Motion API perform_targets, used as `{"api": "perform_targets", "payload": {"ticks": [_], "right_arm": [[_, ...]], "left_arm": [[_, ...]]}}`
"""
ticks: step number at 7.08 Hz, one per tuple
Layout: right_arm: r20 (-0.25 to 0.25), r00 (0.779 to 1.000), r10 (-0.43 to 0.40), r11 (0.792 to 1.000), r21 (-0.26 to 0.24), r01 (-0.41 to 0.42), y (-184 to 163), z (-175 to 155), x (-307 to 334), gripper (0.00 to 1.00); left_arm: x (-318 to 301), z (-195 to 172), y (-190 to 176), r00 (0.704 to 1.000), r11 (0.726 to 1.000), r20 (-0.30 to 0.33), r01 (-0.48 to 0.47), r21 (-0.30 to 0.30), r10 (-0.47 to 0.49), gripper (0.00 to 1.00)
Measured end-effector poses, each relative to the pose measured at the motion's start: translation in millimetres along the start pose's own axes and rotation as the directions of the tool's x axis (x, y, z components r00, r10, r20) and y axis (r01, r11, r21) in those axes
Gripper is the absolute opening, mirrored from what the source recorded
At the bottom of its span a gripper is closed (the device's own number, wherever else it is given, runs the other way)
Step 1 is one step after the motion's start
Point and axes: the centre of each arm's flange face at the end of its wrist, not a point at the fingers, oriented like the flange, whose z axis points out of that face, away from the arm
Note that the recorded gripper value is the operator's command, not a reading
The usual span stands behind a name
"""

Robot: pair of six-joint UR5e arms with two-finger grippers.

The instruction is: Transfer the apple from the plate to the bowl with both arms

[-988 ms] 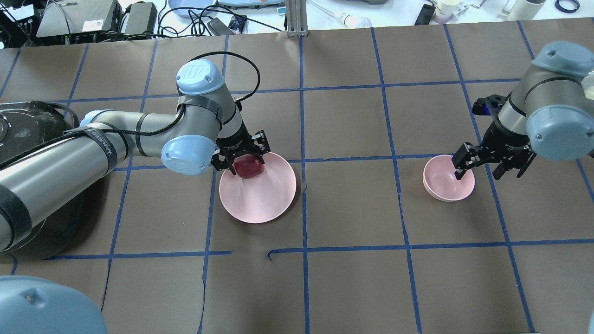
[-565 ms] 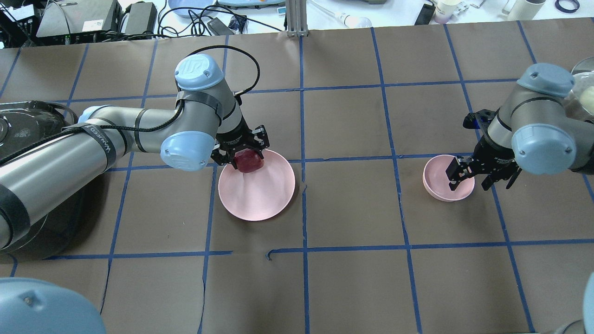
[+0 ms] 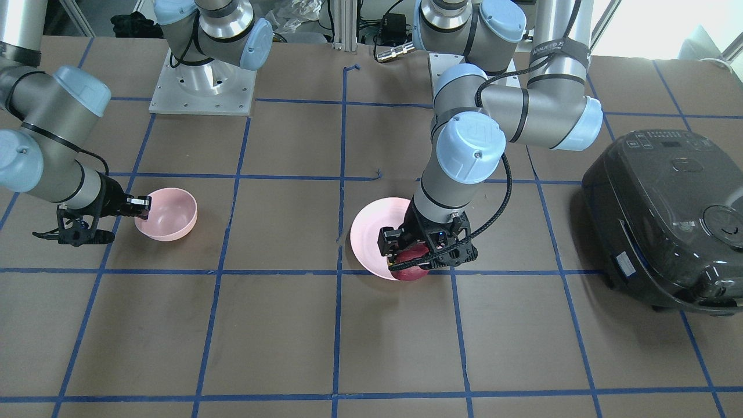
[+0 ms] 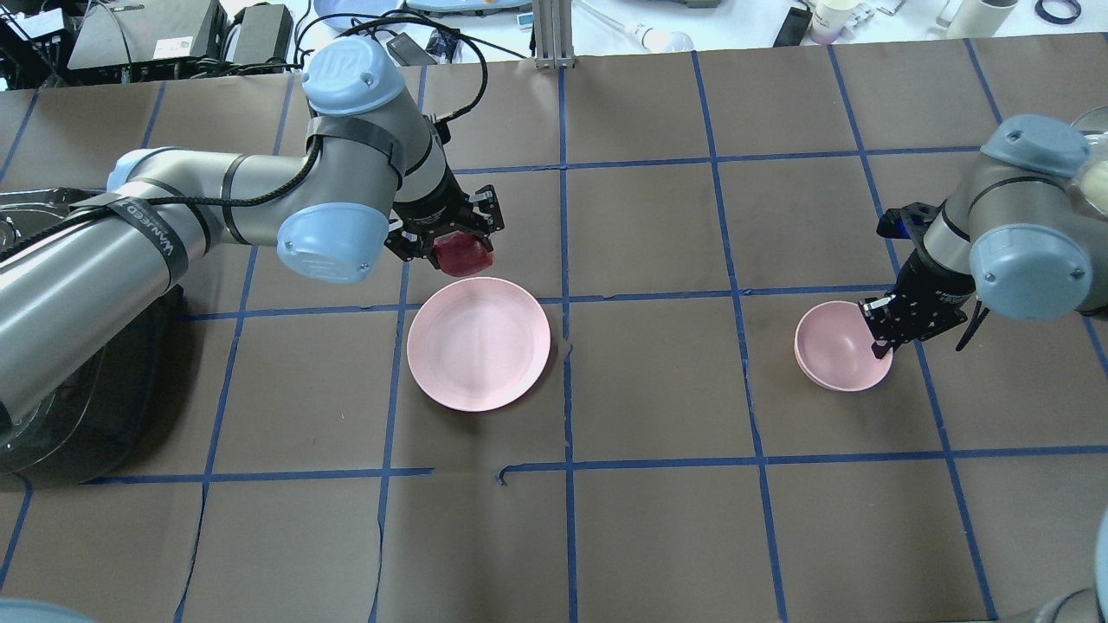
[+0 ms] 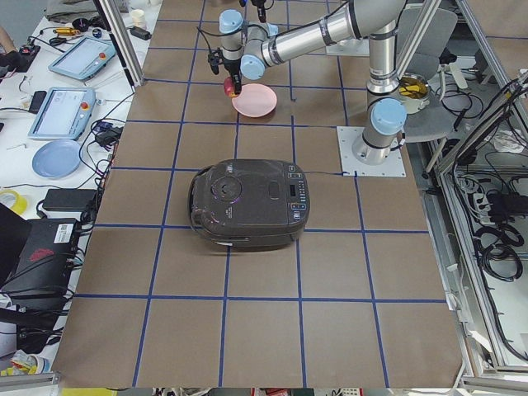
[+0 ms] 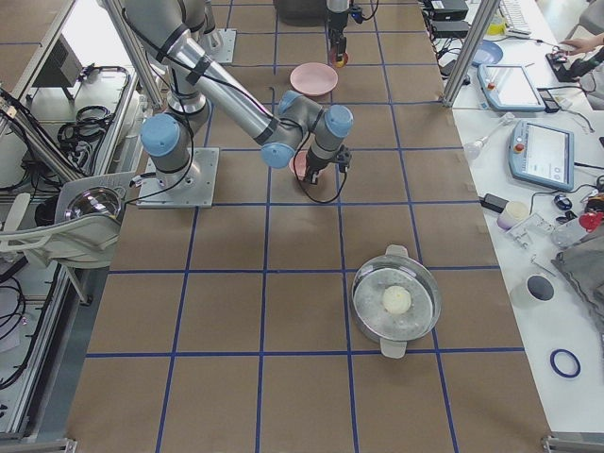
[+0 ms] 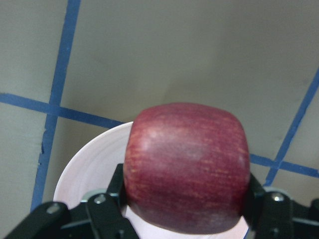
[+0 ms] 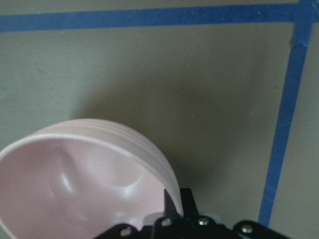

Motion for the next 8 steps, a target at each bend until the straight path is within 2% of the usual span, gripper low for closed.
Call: {"api": "perform_targets", "payload": {"ticks": [1, 3, 4, 6, 8], "right_arm": [[0.058, 0.998, 0.022, 1.000, 0.011, -0.023, -1.0, -13.9, -5.7, 0.00], [0.183, 0.979, 0.092, 0.995, 0.014, -0.096, -2.1, -41.8, -46.4, 0.00], [0.198, 0.973, 0.117, 0.993, -0.003, -0.119, -2.6, -43.0, -81.4, 0.00], [0.167, 0.974, 0.151, 0.988, -0.008, -0.152, 0.2, -32.2, -165.5, 0.00], [0.136, 0.974, 0.183, 0.983, -0.030, -0.181, 8.5, -12.2, -211.7, 0.00]], "left_arm": [[7.0, -20.4, -0.4, 0.999, 0.998, 0.010, -0.053, -0.027, 0.053, 0.00], [19.8, -57.2, -2.3, 0.991, 0.989, 0.022, -0.133, -0.068, 0.134, 0.00], [24.9, -70.4, -4.1, 0.989, 0.987, 0.027, -0.146, -0.070, 0.148, 0.00], [31.2, -81.1, -5.4, 0.987, 0.985, 0.036, -0.156, -0.078, 0.160, 0.00], [34.3, -80.0, -3.1, 0.985, 0.983, 0.040, -0.162, -0.088, 0.166, 0.00]]}}
